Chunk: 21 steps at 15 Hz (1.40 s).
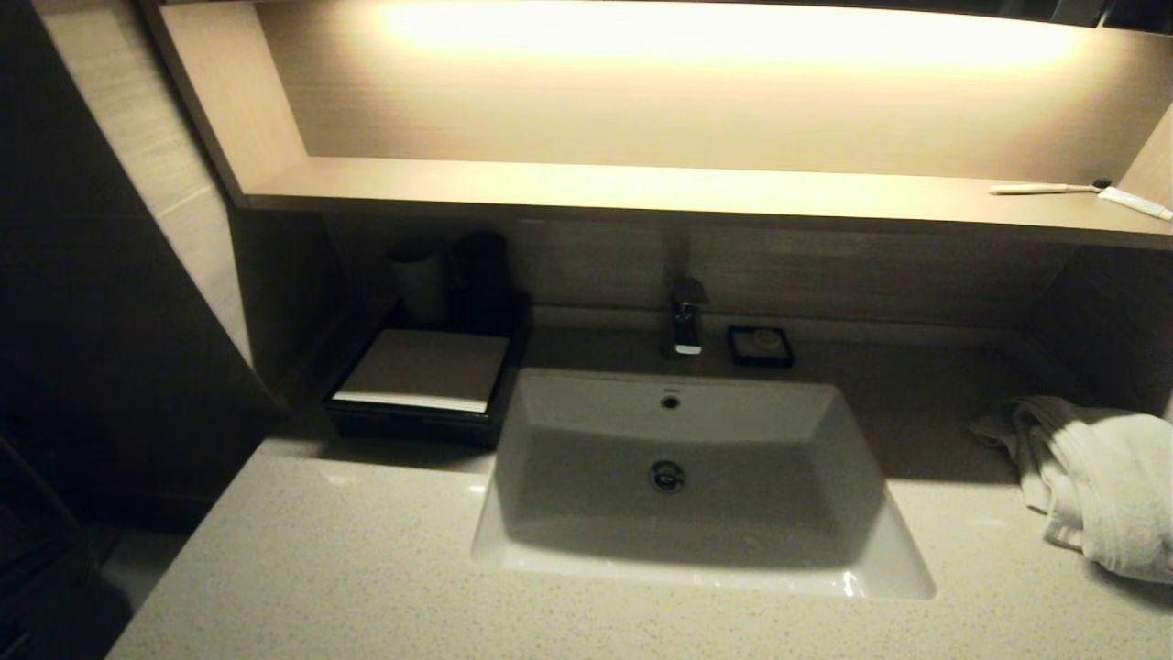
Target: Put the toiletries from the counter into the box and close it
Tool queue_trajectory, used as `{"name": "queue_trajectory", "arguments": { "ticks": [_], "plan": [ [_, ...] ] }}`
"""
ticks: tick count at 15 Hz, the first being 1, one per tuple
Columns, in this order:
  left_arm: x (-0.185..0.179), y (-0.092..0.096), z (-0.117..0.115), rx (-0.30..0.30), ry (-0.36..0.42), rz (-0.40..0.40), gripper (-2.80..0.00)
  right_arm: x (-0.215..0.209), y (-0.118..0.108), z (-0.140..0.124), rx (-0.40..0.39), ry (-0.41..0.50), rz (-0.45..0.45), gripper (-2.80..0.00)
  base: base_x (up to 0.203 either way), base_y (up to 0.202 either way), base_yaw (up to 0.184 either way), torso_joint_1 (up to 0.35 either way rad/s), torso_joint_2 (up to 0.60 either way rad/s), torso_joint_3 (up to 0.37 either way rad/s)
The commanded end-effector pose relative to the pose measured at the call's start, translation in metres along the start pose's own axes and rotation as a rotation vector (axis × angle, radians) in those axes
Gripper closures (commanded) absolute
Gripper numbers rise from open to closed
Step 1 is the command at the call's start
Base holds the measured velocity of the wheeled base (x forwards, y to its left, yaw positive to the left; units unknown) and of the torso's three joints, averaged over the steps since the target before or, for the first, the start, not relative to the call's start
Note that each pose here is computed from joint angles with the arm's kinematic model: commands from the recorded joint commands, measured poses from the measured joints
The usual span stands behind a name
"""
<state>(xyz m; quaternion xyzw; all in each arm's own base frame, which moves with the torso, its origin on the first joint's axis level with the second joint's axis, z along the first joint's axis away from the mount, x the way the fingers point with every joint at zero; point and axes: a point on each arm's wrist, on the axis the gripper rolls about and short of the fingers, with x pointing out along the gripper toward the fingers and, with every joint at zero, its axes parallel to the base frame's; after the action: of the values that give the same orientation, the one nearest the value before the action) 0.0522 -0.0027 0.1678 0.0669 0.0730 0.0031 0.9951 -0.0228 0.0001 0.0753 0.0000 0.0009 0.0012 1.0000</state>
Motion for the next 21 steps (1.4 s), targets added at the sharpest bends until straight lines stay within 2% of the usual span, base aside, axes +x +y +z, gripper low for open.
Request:
{"name": "queue_trajectory", "arguments": {
  "ticks": [1, 4, 8, 9, 12, 16, 17, 19, 21],
  "plan": [
    [-0.024, 0.002, -0.007, -0.011, -0.119, 0.024, 0.0, 0.0, 0.0, 0.0, 0.0, 0.0, 0.001, 0.0, 0.0, 0.0, 0.0, 0.0, 0.0, 0.0],
    [-0.042, 0.001, -0.026, -0.009, -0.191, 0.05, 0.0, 0.0, 0.0, 0.0, 0.0, 0.0, 0.001, 0.0, 0.0, 0.0, 0.0, 0.0, 0.0, 0.0],
    [-0.065, -0.003, -0.058, 0.039, -0.318, 0.054, 0.0, 0.0, 0.0, 0.0, 0.0, 0.0, 0.001, 0.0, 0.0, 0.0, 0.0, 0.0, 0.0, 0.0],
    [-0.064, -0.005, -0.067, 0.055, -0.3, 0.049, 0.0, 0.0, 0.0, 0.0, 0.0, 0.001, 0.001, 0.0, 0.0, 0.0, 0.0, 0.0, 0.0, 0.0],
    [-0.067, -0.007, -0.083, 0.055, -0.311, 0.049, 0.0, 0.0, 0.0, 0.0, 0.0, 0.001, 0.001, 0.0, 0.0, 0.0, 0.0, 0.0, 0.0, 0.0],
    [-0.062, -0.009, -0.094, -0.023, -0.219, 0.015, 0.0, 0.0, 0.0, 0.0, 0.0, 0.0, 0.001, 0.0, 0.0, 0.0, 0.0, 0.0, 0.0, 0.0],
    [-0.062, -0.009, -0.096, -0.057, -0.204, 0.006, 0.0, 0.0, 0.0, 0.0, 0.0, 0.0, 0.001, 0.0, 0.0, 0.0, 0.0, 0.0, 0.0, 0.0],
    [-0.061, -0.01, -0.101, -0.071, -0.141, -0.003, 0.0, 0.0, 0.0, 0.0, 0.0, 0.0, 0.001, 0.0, 0.0, 0.0, 0.0, 0.0, 0.0, 0.0],
    [-0.062, -0.01, -0.101, -0.074, -0.136, -0.003, 0.0, 0.0, 0.0, 0.0, 0.0, 0.0, 0.001, 0.0, 0.0, 0.0, 0.0, 0.0, 0.0, 0.0]
  ]
}}
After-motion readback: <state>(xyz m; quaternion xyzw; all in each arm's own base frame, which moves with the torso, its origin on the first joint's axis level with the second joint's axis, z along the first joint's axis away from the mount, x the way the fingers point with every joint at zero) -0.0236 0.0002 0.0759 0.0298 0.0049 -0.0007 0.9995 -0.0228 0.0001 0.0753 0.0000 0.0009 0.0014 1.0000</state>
